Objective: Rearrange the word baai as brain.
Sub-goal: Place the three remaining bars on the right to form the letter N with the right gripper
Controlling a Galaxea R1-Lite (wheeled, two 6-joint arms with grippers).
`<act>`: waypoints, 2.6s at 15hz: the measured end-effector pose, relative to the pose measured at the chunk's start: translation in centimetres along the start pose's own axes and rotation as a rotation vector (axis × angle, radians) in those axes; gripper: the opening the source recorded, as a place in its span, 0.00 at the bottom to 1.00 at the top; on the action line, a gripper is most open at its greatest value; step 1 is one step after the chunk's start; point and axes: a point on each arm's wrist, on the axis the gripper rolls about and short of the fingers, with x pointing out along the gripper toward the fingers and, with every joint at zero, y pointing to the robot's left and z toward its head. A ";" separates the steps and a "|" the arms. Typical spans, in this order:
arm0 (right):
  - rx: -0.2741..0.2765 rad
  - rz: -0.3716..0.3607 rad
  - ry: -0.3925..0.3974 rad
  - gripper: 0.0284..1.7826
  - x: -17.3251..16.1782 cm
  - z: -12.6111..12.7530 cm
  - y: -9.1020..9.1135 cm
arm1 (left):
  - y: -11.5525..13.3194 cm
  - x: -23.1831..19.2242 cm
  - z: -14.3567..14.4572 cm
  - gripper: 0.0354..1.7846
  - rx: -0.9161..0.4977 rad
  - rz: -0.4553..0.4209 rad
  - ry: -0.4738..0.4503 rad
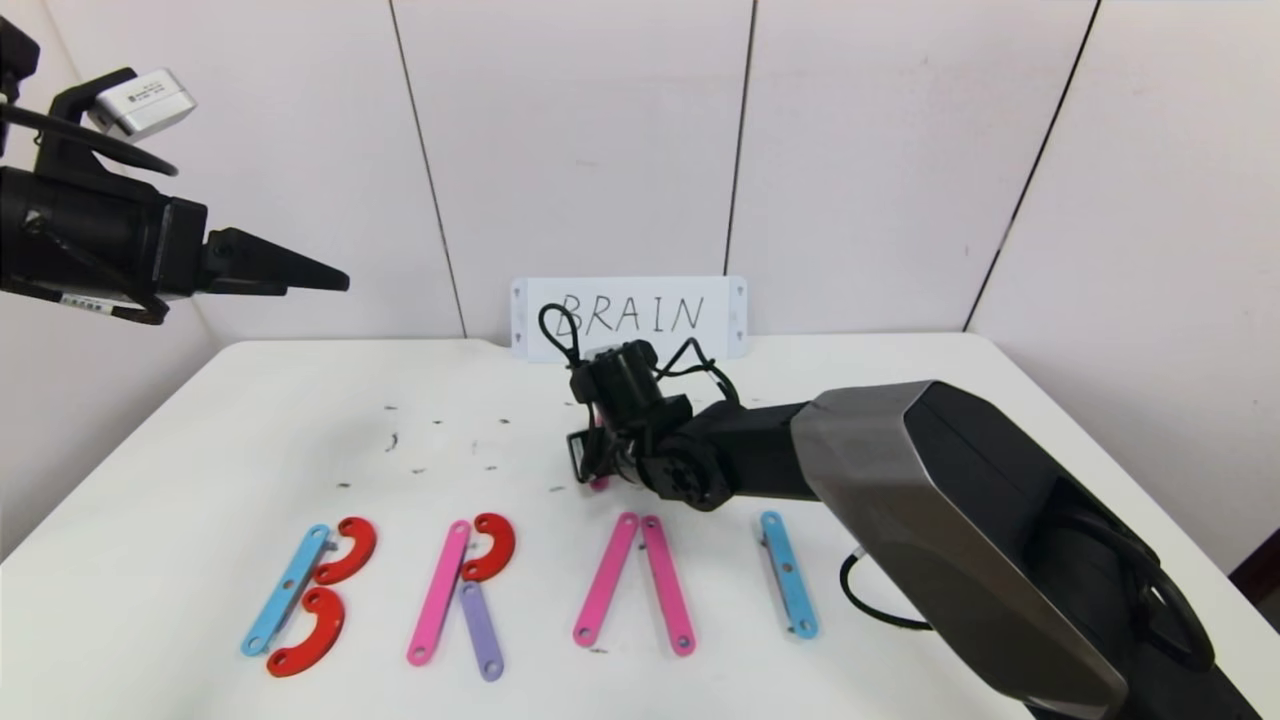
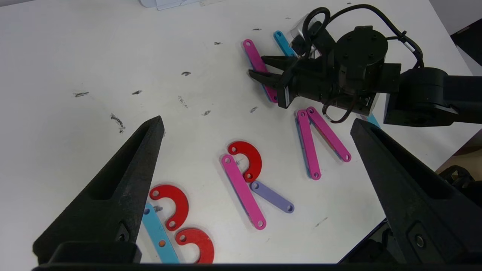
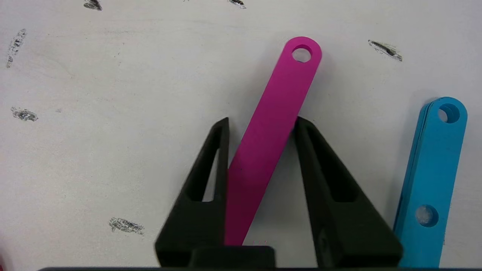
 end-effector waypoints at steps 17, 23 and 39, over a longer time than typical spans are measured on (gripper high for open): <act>0.096 -0.049 -0.174 0.15 -7.4 8.2 -5.1 | 0.3 0.5 0.0 0.97 -0.001 -0.003 0.007; 0.147 -0.139 -0.199 0.15 -15.2 9.9 -11.0 | 0.3 0.6 0.0 0.97 -0.002 -0.003 0.009; 0.194 -0.264 0.155 0.15 -18.0 -4.7 -16.1 | 0.4 0.7 -0.2 0.97 -0.008 -0.012 0.015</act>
